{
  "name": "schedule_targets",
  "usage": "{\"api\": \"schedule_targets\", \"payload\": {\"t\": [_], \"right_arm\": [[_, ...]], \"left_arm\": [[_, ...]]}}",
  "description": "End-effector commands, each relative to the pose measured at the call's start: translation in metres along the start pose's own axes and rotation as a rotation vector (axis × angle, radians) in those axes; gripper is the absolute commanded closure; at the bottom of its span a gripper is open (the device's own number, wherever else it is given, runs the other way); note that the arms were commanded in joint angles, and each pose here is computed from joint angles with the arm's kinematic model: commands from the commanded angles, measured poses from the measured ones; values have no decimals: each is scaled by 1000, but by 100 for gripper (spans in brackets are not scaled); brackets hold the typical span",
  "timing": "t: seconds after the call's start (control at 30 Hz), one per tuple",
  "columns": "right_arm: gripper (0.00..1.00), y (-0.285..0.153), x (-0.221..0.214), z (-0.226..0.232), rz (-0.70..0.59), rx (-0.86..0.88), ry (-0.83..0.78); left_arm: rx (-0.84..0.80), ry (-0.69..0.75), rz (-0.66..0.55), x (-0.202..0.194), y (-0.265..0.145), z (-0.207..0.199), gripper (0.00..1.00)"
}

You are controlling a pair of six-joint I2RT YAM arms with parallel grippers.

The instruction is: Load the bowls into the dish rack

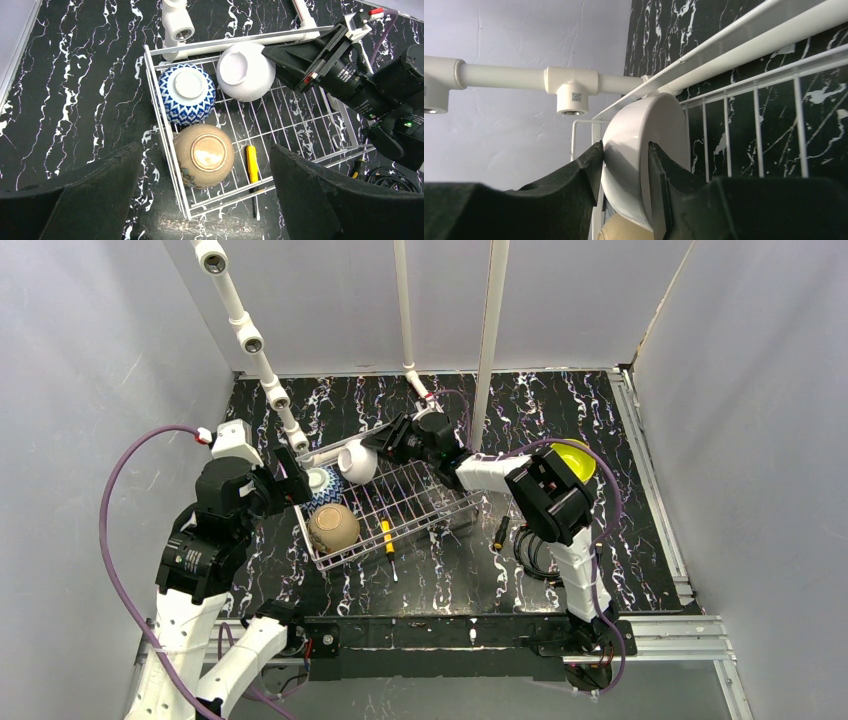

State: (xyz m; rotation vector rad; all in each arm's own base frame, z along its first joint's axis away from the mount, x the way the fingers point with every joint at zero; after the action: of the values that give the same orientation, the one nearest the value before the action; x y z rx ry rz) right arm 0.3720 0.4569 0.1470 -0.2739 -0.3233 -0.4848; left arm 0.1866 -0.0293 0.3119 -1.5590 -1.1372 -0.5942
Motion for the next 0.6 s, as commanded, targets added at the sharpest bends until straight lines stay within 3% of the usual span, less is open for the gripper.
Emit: {"api": "schedule_targets", "payload": {"t": [0.0,0.4,0.57], "right_arm": [[54,-11,-7,-19,17,-111,-69],[49,-25,3,-14,-13,-169,-158],[41,-32,7,-22,-31,-261,-167]], "left_arm": [[22,9,-7,-1,-3,6,2],[32,13,5,-5,0,7,2],[31,14,10,-6,2,7,2]]}}
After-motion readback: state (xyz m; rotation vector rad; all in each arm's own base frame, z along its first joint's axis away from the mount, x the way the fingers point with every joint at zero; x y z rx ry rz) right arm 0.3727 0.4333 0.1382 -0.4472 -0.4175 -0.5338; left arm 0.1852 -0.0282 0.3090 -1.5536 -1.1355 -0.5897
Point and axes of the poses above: each gripper's point midway between its finger pads, its own y axis out along the fingers, its own z axis along the line the jaws close on, x = y × z, the point moved 3 cm from there along -y, back along the fingers, and after that the axes turned 6 degrees about -y, right-handed, at the moved point
